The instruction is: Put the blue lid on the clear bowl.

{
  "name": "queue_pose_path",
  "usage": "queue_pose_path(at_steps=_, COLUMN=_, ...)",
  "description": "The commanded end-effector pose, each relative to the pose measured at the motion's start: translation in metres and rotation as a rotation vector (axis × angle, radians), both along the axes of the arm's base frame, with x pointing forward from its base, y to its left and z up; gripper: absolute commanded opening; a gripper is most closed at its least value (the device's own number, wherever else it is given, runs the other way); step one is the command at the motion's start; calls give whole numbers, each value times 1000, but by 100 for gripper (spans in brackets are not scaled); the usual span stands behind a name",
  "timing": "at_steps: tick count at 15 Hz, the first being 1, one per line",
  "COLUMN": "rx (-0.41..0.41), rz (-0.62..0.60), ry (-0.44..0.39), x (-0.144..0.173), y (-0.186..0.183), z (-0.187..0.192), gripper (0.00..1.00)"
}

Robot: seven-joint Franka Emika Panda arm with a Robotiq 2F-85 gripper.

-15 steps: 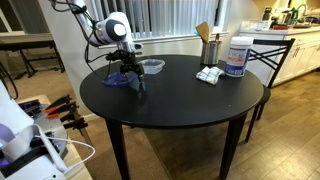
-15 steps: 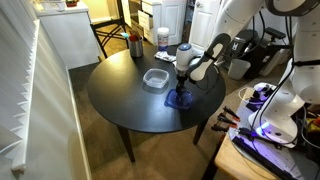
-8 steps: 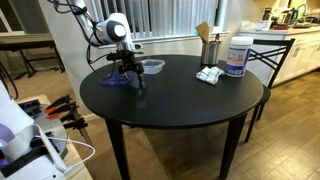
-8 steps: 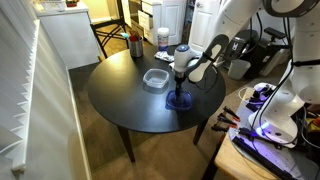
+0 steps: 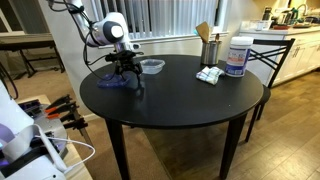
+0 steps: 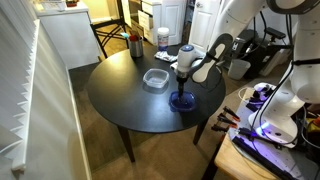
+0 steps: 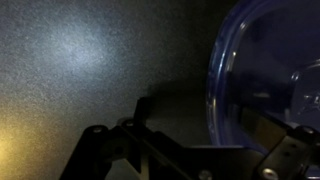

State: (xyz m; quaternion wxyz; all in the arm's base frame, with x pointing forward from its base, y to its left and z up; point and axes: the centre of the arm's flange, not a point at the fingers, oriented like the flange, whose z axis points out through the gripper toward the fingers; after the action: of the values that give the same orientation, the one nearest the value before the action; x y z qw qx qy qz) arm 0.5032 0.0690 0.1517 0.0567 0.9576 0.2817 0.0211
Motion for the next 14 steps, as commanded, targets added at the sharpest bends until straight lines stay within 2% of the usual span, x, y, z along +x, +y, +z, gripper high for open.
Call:
queue_pose_path(at_steps=1, rx=8, rz=85, ry=-19, x=-27, y=-11, z=13, gripper=70)
queue_pose_path(at_steps=10, rx=9, rz=108, ry=-30, x=-48, y=-20, z=23, gripper=10)
queue_pose_path(at_steps=12, rx=20, rz=101, ry=-30, x=-50, y=-23, z=26, gripper=1)
queue_pose_path(at_steps=14, rx=36, rz=92, ry=-31, x=-52, y=-26, z=31, gripper=0)
